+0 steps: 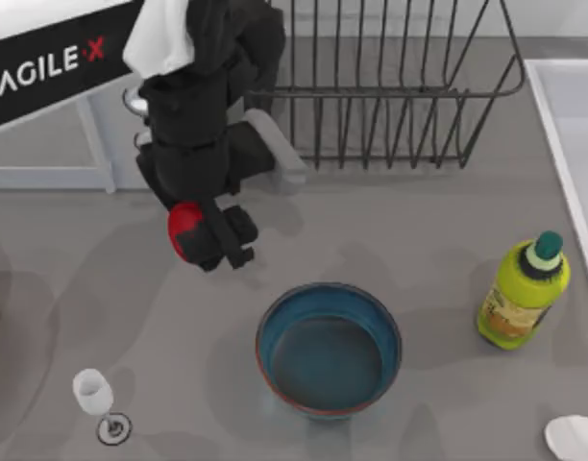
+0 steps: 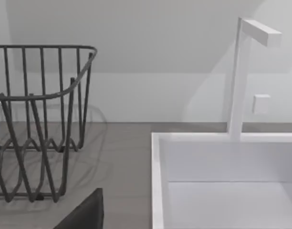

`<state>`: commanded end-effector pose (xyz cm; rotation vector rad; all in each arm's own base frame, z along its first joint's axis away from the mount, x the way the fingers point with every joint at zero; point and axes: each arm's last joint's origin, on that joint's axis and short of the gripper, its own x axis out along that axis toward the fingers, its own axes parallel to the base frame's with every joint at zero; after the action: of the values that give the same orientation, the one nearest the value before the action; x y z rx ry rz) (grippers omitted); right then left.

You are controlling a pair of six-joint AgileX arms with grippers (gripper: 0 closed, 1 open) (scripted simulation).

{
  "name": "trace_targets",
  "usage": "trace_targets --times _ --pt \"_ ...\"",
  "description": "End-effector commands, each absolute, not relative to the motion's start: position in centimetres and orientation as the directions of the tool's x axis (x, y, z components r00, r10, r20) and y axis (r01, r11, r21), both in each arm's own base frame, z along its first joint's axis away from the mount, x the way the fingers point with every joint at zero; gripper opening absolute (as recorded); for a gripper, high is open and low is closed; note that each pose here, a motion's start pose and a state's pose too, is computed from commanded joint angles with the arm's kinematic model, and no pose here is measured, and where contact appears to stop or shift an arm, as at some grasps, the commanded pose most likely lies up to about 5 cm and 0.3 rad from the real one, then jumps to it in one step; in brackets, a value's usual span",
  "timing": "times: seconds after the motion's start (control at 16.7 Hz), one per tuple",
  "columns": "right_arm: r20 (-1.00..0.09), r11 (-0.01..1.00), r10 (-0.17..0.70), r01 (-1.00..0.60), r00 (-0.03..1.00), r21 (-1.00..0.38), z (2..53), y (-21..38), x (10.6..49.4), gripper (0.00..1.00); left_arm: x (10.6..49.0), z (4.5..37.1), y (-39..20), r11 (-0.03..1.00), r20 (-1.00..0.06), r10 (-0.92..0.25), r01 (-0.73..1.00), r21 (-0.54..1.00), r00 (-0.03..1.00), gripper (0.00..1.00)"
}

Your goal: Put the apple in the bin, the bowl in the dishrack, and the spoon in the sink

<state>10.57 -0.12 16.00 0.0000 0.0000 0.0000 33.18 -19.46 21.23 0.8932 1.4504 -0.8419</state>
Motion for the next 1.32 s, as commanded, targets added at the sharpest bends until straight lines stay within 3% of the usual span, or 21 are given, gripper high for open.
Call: trace_targets --times 0.18,0.36,0.6,0.78,0.96,1.14,1.32 --pt "0.0 1.0 0.0 0.0 1.0 0.0 16.0 -0.1 10.6 1.0 32.8 21.7 -18.3 0.551 -0.999 0.032 0.834 -0.016 -0.04 0.0" --pt "0.0 1.0 0.0 0.0 1.0 0.0 16.0 -0.1 10.6 1.0 32.1 22.5 -16.1 0.729 -0.999 -0.007 0.684 -0.042 -0.054 0.0" --pt "0.0 1.0 0.0 0.0 1.0 0.0 16.0 -0.1 10.6 1.0 31.3 23.8 -11.7 0.951 -0.997 -0.065 0.299 -0.076 -0.046 0.0" --pt "0.0 1.0 0.0 0.0 1.0 0.0 16.0 -0.1 10.6 1.0 30.9 24.7 -7.3 0.991 -0.996 -0.094 -0.097 -0.094 -0.002 0.0" --pt "0.0 1.0 0.0 0.0 1.0 0.0 16.0 -0.1 10.6 1.0 30.3 25.6 -2.6 0.866 -0.994 -0.094 -0.489 -0.106 0.047 0.0" --pt "0.0 1.0 0.0 0.0 1.0 0.0 16.0 -0.1 10.6 1.0 29.1 26.2 1.8 0.615 -0.994 -0.068 -0.781 -0.107 0.083 0.0" --pt "0.0 1.0 0.0 0.0 1.0 0.0 16.0 -0.1 10.6 1.0 27.7 26.6 5.3 0.348 -0.994 -0.031 -0.932 -0.106 0.101 0.0"
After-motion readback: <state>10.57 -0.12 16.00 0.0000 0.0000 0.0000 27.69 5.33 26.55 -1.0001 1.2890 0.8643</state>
